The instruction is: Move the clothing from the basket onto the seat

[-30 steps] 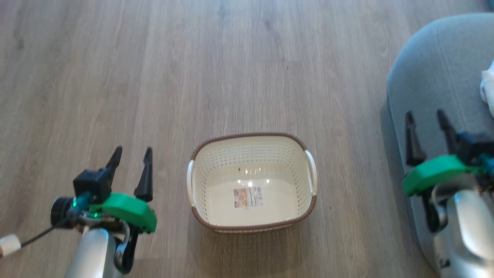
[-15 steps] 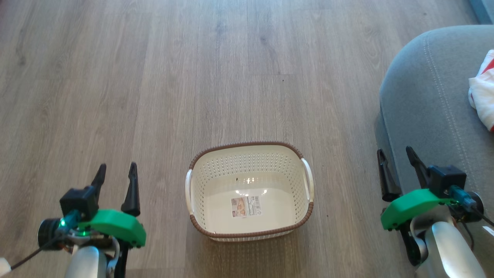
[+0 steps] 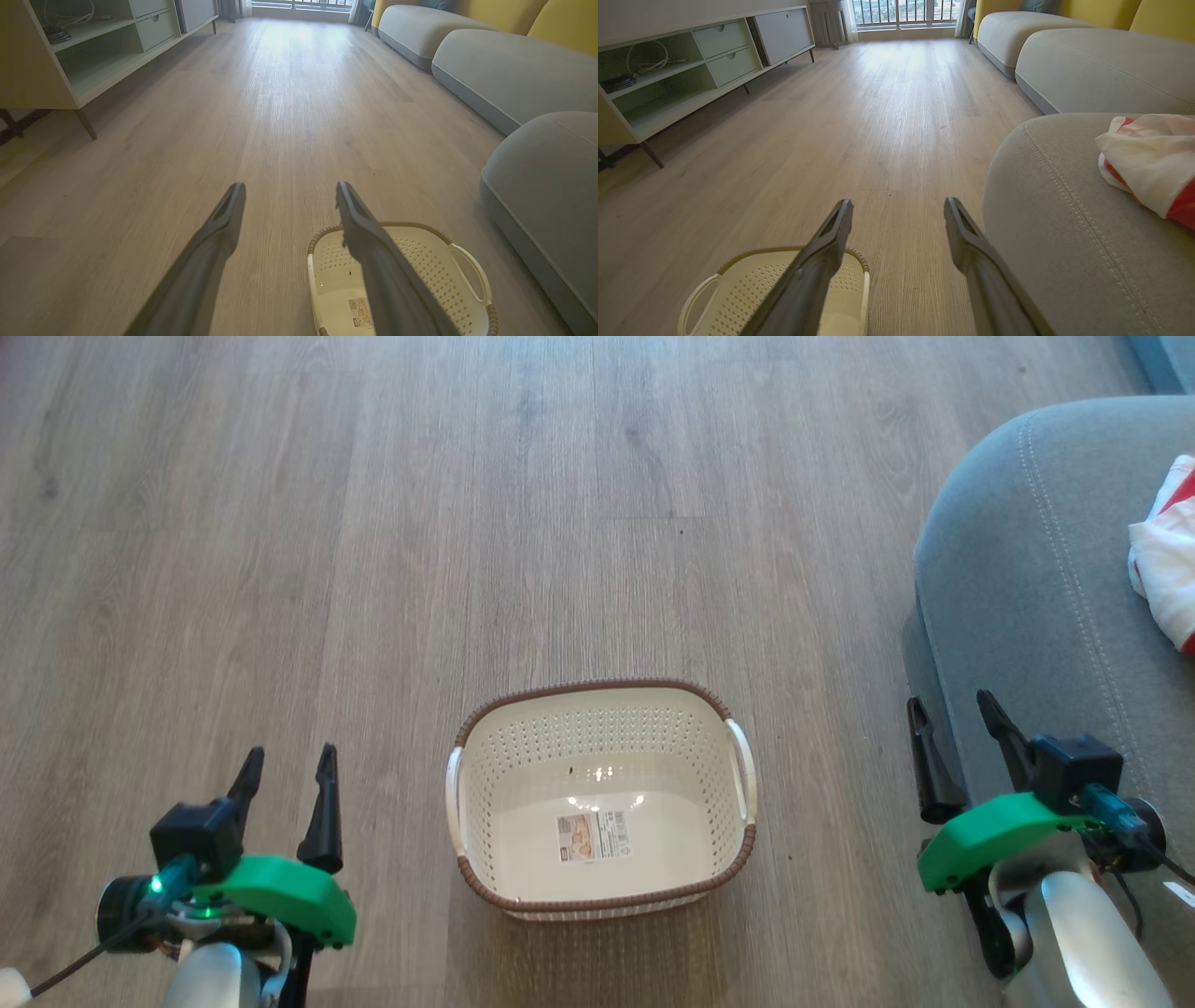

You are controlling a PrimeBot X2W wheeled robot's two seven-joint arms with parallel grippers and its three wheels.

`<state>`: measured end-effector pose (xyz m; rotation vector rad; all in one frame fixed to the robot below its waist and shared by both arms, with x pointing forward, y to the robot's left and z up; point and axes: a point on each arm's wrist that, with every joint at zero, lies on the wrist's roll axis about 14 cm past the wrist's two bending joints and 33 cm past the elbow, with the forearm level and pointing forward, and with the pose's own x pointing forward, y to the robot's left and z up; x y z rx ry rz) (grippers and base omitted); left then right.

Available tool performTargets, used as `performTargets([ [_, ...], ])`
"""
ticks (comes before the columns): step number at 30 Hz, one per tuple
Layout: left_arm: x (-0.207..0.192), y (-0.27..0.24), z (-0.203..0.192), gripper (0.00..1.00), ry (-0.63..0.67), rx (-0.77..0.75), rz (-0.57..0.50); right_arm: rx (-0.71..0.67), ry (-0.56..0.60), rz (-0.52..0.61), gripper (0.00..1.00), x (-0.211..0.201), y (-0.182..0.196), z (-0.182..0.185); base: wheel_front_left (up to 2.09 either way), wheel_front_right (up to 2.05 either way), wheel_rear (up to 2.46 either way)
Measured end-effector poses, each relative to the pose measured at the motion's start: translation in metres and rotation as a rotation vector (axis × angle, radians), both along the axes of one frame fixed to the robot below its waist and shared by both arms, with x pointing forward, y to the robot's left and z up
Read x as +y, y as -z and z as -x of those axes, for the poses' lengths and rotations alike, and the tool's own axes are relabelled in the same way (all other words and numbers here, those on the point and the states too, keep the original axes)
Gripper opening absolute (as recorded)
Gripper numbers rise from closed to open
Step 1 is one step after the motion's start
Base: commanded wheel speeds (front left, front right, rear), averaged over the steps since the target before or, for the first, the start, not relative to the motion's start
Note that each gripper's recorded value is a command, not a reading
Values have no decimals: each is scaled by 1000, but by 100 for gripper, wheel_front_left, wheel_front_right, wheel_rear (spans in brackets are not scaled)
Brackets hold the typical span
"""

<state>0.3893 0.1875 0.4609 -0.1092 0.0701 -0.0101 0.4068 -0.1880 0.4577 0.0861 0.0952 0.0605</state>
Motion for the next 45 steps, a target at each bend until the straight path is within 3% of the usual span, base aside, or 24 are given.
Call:
performTargets([
  [2,1,0,0,100,-2,-1,2,-2,0,0,100,0,-1,0,0,0,0],
  [3,1,0,0,0,-3,0,2,-2,0,-1,0,0,-1,0,0,0,0],
  [10,1,37,21,0,-19,131,41,125,21,-33,0,-2,37,24,0,0,0],
  [45,8,26,18,0,-123,120,425,101,151,-421,0,-14,19,19,0,0,0],
])
